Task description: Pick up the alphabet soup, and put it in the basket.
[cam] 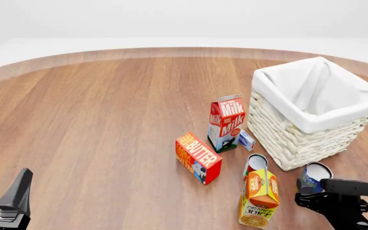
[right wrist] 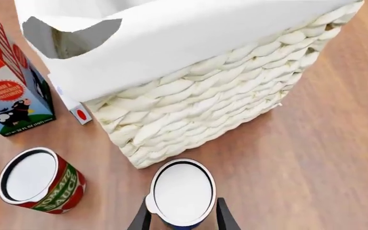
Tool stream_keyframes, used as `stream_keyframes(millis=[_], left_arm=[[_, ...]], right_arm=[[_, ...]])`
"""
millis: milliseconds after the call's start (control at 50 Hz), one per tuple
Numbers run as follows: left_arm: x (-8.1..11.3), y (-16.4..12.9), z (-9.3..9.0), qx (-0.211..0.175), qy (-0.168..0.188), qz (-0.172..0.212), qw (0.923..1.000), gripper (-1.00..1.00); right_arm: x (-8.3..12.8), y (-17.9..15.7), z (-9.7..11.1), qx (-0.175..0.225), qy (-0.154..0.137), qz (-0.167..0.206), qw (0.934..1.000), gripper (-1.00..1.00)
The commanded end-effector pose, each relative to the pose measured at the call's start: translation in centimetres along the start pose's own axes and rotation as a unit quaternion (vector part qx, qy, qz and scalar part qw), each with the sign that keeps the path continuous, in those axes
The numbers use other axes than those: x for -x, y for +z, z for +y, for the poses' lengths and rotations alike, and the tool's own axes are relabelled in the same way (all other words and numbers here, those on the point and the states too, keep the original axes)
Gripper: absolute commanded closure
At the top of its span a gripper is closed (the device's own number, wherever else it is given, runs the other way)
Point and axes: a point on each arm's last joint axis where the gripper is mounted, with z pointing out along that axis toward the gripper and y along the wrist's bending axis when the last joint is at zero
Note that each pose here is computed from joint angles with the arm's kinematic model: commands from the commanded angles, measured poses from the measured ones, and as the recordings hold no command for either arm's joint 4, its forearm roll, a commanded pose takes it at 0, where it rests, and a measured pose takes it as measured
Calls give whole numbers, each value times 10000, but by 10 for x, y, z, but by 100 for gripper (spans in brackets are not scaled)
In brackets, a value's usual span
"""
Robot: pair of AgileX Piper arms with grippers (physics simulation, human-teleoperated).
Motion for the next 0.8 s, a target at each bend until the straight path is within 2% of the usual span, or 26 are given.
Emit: stream_keyframes(millis=[20, 300, 320, 600, 800], left_arm=[[0, 0, 0, 0, 0, 0, 10000, -100], [0, 0, 0, 0, 0, 0, 10000, -100], [0, 0, 0, 0, 0, 0, 10000, -100], [0, 0, 0, 0, 0, 0, 10000, -100], [0, 0, 0, 0, 0, 0, 10000, -100]], right_arm=[[-6, 3, 0, 2, 24, 102, 9999, -100], [-10, 5, 1, 34, 69, 222, 9997, -100], [-10, 5, 2, 45, 76, 216, 9997, 100], [-6, 3, 0, 7, 45, 97, 9999, 100], [4, -4, 0, -12, 51, -20, 10000, 100]])
